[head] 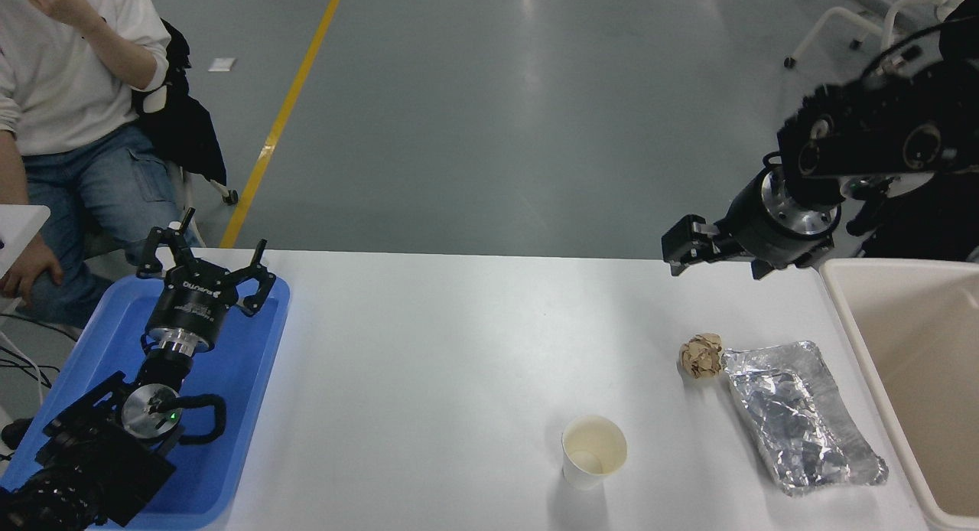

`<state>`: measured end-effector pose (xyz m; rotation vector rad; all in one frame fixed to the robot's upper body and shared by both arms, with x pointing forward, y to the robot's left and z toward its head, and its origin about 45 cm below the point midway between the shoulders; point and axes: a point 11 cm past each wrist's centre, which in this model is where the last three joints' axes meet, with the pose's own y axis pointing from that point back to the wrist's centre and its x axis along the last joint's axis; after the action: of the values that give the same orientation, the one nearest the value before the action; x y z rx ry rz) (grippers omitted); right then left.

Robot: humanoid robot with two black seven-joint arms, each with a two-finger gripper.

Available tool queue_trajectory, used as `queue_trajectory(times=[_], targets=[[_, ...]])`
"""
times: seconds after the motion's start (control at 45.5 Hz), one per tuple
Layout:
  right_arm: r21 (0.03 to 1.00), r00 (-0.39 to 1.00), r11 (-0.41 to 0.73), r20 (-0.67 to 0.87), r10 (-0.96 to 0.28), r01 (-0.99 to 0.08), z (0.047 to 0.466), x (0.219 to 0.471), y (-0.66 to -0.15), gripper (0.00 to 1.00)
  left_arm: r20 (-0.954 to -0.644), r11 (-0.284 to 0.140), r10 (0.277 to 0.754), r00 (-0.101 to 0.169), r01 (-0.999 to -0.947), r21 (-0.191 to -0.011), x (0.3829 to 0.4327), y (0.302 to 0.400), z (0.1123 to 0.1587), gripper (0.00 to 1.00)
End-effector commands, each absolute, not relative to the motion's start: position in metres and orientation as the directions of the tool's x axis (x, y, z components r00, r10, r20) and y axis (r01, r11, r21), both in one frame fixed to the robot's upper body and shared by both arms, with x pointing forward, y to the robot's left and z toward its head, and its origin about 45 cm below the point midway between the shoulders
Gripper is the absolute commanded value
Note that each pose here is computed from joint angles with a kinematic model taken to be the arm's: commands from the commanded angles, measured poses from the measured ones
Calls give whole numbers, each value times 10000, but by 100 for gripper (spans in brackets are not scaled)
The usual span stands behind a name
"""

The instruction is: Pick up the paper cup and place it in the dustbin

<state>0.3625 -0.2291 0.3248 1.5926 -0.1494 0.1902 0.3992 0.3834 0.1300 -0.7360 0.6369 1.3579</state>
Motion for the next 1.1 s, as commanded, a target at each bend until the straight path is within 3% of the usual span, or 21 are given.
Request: queue_trajectory(times=[0.0,0.505,1.077], targets=[[9910,9868,-614,1250,1026,-1191,3465,3362,-2033,100,-7730,597,6241,1136,-9934,-977,3992,3835,1300,100],[9933,9889,-803,923,1161,-833,3431,3312,-1944,100,-7730,597,6241,1136,-9934,-977,3992,3835,1300,100],[9905,9936,-1316,-258,1097,402,2335,3113,-1802,100,-7730,597,6241,1136,-9934,-977,3992,3835,1300,100]])
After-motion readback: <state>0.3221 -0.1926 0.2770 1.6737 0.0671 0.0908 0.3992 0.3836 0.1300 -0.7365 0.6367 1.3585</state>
